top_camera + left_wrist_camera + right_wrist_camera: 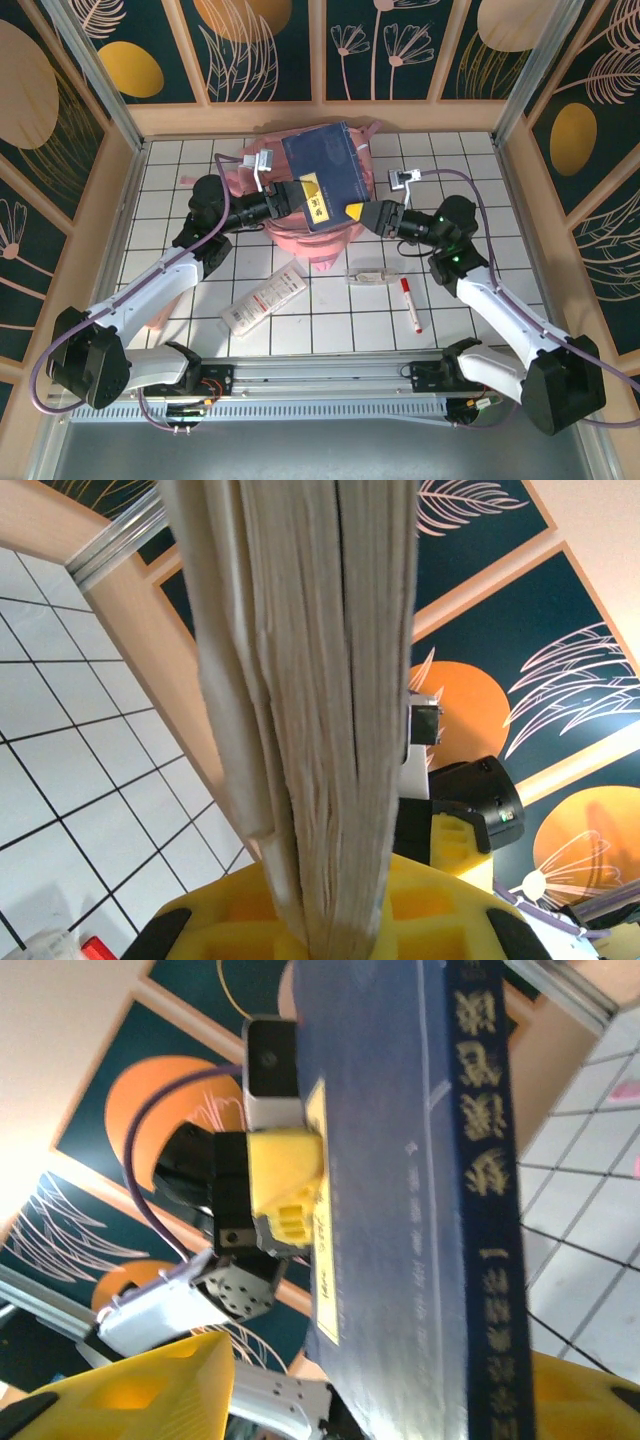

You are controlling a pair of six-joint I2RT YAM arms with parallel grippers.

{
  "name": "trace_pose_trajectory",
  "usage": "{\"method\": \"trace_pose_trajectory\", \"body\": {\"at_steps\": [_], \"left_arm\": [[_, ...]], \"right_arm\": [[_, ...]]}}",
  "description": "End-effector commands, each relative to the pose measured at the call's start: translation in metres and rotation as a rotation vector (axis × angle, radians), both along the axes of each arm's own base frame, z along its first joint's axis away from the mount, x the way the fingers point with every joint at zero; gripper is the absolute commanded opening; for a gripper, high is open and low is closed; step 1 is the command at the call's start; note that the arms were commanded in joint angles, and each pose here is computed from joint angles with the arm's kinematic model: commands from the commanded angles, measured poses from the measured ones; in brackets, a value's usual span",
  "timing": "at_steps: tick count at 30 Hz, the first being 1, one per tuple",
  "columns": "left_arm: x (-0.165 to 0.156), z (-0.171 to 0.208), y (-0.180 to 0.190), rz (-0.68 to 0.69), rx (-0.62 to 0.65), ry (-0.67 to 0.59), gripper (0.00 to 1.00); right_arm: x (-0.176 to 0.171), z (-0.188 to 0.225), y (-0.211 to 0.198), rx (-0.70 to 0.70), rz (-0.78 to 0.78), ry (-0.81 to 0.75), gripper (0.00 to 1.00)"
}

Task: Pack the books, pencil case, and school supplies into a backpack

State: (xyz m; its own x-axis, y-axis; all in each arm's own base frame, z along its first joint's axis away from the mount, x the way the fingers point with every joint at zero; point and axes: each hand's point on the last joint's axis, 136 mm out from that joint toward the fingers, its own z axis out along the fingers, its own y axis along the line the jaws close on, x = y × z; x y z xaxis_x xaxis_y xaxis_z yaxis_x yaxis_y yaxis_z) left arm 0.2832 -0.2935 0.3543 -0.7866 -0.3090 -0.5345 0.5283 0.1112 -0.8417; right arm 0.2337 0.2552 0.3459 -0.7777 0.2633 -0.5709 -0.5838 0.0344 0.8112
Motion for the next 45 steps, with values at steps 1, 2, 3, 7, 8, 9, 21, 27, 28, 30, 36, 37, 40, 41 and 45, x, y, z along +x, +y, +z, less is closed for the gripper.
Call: {"method": "trace_pose_trajectory", "body": {"at_steps": [1,2,3,7,8,9,21,27,28,30,36,37,40,41,45], "left_arm": [[0.000,0.022,0.003,0.005,-0.035,-0.054,0.00],[0.000,0.020,0.004,0.012,-0.033,-0.045,0.00],[0.001,0.020,0.005,0.025,-0.041,-0.037,0.00],[0.000,0.018,0.007,0.027,-0.047,-0.021,0.00],[0.000,0.015,0.006,0.026,-0.037,-0.010,0.03],[0.000,0.013,0.006,0.024,-0.032,-0.002,0.09],[0.021,-0.027,0.024,0.119,0.092,0.041,0.73],[0.030,-0.085,0.037,0.128,0.536,-0.316,0.99],[0.033,-0.097,0.039,0.113,0.615,-0.366,0.99],[0.034,-0.131,0.040,0.019,0.771,-0.473,0.99],[0.045,-0.189,0.028,-0.243,1.040,-0.666,0.99],[0.047,-0.196,0.024,-0.270,1.065,-0.685,0.98],[0.054,-0.210,0.007,-0.321,1.139,-0.714,0.91],[0.052,-0.214,-0.004,-0.346,1.159,-0.736,0.90],[0.062,-0.226,-0.038,-0.327,1.194,-0.764,0.60]], "right_arm": [[0.002,0.030,-0.006,0.096,-0.057,-0.061,0.47],[0.004,0.030,-0.005,0.091,-0.063,-0.059,0.43],[0.005,0.030,-0.005,0.089,-0.067,-0.060,0.39],[0.008,0.029,-0.007,0.104,-0.093,-0.056,0.21],[0.011,0.027,-0.008,0.106,-0.108,-0.050,0.16],[0.013,0.024,-0.009,0.108,-0.127,-0.041,0.09],[0.026,-0.015,-0.016,0.060,-0.212,0.068,0.00],[0.039,-0.058,-0.041,-0.087,-0.305,0.202,0.00],[0.042,-0.067,-0.049,-0.111,-0.329,0.229,0.00],[0.048,-0.083,-0.072,-0.148,-0.389,0.283,0.00],[0.057,-0.094,-0.132,-0.160,-0.517,0.338,0.00],[0.059,-0.096,-0.138,-0.183,-0.536,0.343,0.00],[0.065,-0.108,-0.160,-0.286,-0.608,0.374,0.00],[0.066,-0.112,-0.165,-0.317,-0.625,0.379,0.00],[0.071,-0.115,-0.181,-0.361,-0.671,0.378,0.00]]}}
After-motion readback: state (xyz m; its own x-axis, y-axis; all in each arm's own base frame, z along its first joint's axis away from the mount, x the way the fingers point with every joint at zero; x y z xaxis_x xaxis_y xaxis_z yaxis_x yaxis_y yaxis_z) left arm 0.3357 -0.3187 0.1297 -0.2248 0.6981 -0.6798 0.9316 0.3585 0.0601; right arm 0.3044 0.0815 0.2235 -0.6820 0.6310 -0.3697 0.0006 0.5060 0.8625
